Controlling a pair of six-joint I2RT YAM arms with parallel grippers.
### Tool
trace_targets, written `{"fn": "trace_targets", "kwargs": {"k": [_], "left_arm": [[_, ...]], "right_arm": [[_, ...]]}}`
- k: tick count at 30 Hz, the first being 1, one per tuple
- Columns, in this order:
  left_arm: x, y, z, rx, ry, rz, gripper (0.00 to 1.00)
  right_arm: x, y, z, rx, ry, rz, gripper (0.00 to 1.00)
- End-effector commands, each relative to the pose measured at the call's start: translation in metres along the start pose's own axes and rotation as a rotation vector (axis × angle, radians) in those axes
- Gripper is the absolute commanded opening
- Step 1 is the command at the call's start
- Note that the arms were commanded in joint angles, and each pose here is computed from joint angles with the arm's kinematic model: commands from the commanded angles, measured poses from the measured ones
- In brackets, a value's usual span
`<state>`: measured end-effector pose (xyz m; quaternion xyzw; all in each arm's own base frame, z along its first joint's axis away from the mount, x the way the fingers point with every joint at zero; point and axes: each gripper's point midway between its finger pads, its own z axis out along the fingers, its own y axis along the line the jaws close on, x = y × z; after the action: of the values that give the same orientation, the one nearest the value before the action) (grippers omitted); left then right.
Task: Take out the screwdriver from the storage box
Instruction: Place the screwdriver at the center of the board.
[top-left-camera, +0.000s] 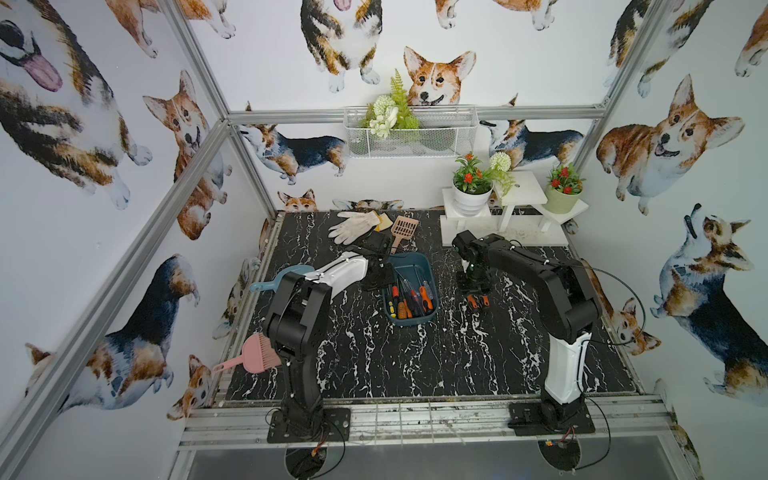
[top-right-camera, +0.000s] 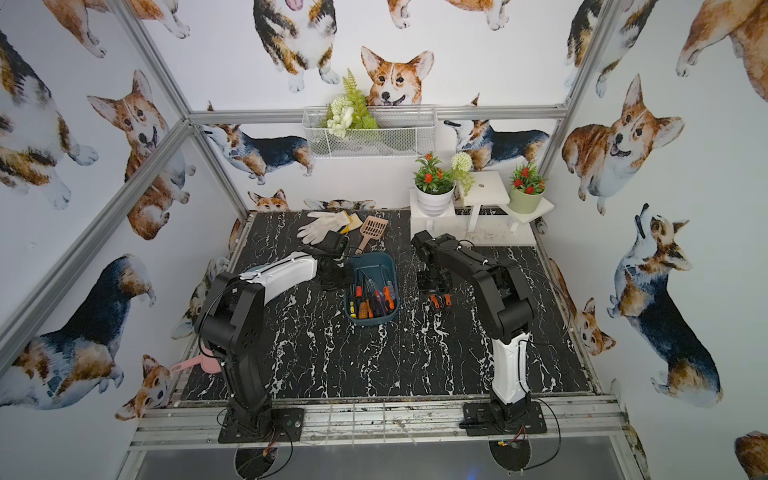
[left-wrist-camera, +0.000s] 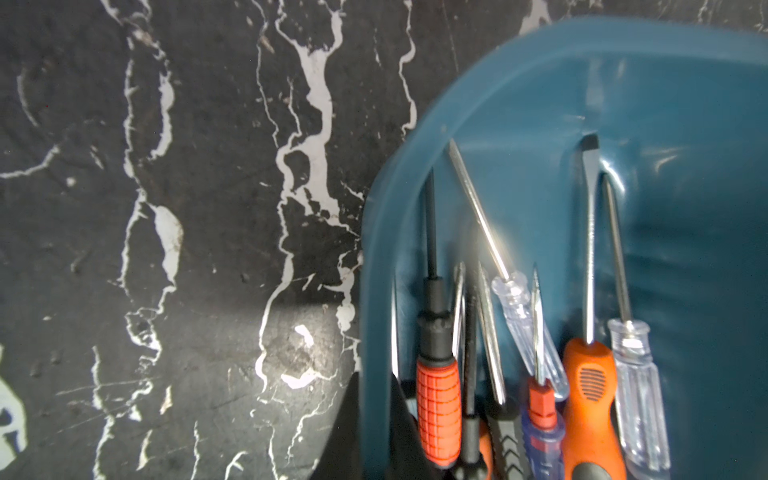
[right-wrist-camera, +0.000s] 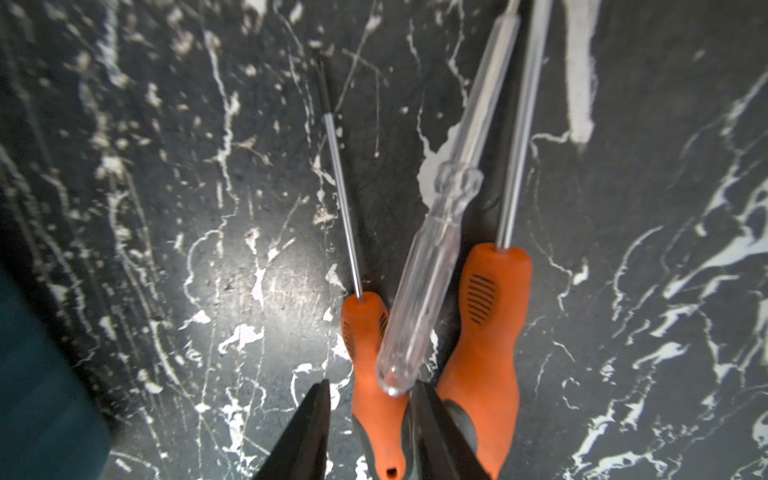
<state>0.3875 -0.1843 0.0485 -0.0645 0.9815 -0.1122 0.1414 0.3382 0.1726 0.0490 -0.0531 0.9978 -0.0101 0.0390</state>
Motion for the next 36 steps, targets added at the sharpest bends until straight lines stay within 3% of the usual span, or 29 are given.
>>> {"fn": "trace_targets", "kwargs": {"k": [1,16,26,36], "left_arm": [[0.001,0.000,-0.003,0.009,-0.001,0.003,0.00],[0.002,0.000,0.001,0.009,0.005,0.004,0.00],[0.002,0.000,-0.001,0.005,0.005,0.004,0.00],[0.002,0.001,0.000,0.002,0.007,0.004,0.00]], "right_arm": [[-0.002,-0.002,-0.013,0.000,-0.023,0.007,0.40],[-0.020,0.002,-0.055,-0.033,-0.119,0.000,0.43],[-0.032,-0.005,-0.045,0.023,-0.113,-0.023,0.43],[-0.035,-0.001,-0.037,-0.015,-0.088,-0.017,0.43]]}}
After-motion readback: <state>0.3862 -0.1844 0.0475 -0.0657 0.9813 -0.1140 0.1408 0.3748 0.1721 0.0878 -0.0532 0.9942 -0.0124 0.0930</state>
